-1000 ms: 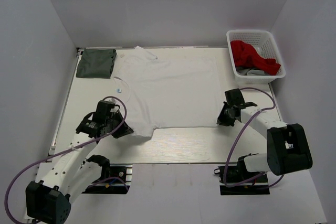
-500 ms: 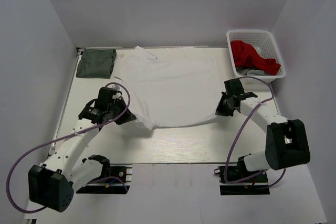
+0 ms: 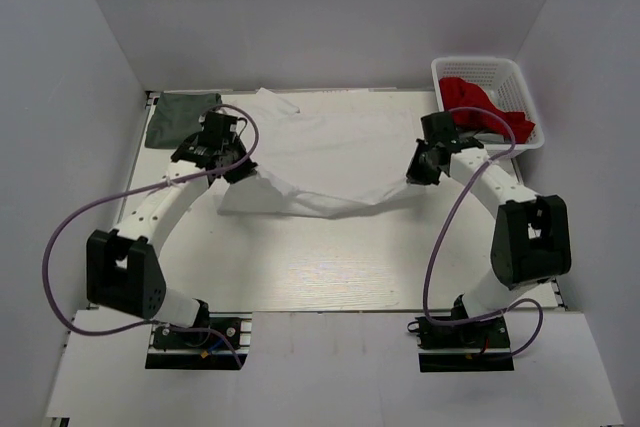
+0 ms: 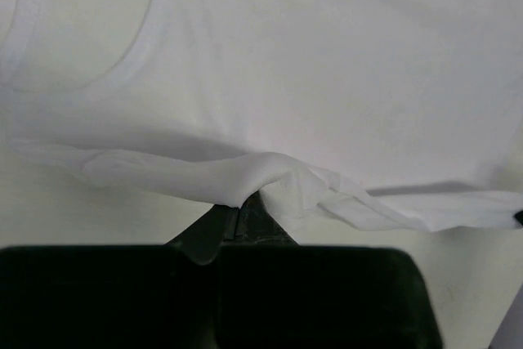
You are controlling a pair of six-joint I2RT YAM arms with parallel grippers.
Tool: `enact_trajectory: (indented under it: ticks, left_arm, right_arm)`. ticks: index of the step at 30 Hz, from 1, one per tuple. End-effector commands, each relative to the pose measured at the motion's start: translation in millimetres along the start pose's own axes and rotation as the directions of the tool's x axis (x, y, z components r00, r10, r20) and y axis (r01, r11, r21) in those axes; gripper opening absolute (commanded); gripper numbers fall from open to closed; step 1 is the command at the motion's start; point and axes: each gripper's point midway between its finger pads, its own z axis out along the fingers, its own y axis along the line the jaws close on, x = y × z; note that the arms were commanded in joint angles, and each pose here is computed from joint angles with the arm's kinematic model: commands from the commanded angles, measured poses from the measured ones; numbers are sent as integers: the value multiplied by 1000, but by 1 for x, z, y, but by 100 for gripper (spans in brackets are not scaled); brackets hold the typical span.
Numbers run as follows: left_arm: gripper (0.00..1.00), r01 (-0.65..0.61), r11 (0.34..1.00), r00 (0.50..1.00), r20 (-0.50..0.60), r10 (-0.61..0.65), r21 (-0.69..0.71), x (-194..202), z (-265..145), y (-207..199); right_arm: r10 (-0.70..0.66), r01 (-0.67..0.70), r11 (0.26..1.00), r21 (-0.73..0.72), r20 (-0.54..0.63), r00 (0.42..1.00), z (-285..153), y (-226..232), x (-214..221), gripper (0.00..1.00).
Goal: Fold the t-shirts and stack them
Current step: Fold the flattened tshirt in 1/3 of the way
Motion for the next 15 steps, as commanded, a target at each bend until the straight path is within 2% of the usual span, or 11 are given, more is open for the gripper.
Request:
enact_trajectory:
  ticks: [1,3,5,10,15]
  left_arm:
    - [0,0,999,998,69,2,-32,-32,9,-3]
    - [0,-10,998,999,53,13,-57,-34,23,-2]
    - [0,-1,998,997,81,6,-64,-51,28,-2]
    - [0,11,994,998,57,-5,-109,-65,53,5]
    - [0,33,987,999,29,-29,-157,-68,82,22]
  right_arm:
    - [0,-1,999,43,28,1000,0,0,-23,0]
    - [-3,1,998,62,25,1000,8,0,-29,0]
    - [2,-8,997,80,75,997,2,2,-50,0]
    - [9,-27,981,194,93,996,20,-14,-68,0]
    - [29,-47,979,196,92,995,36,-14,-83,0]
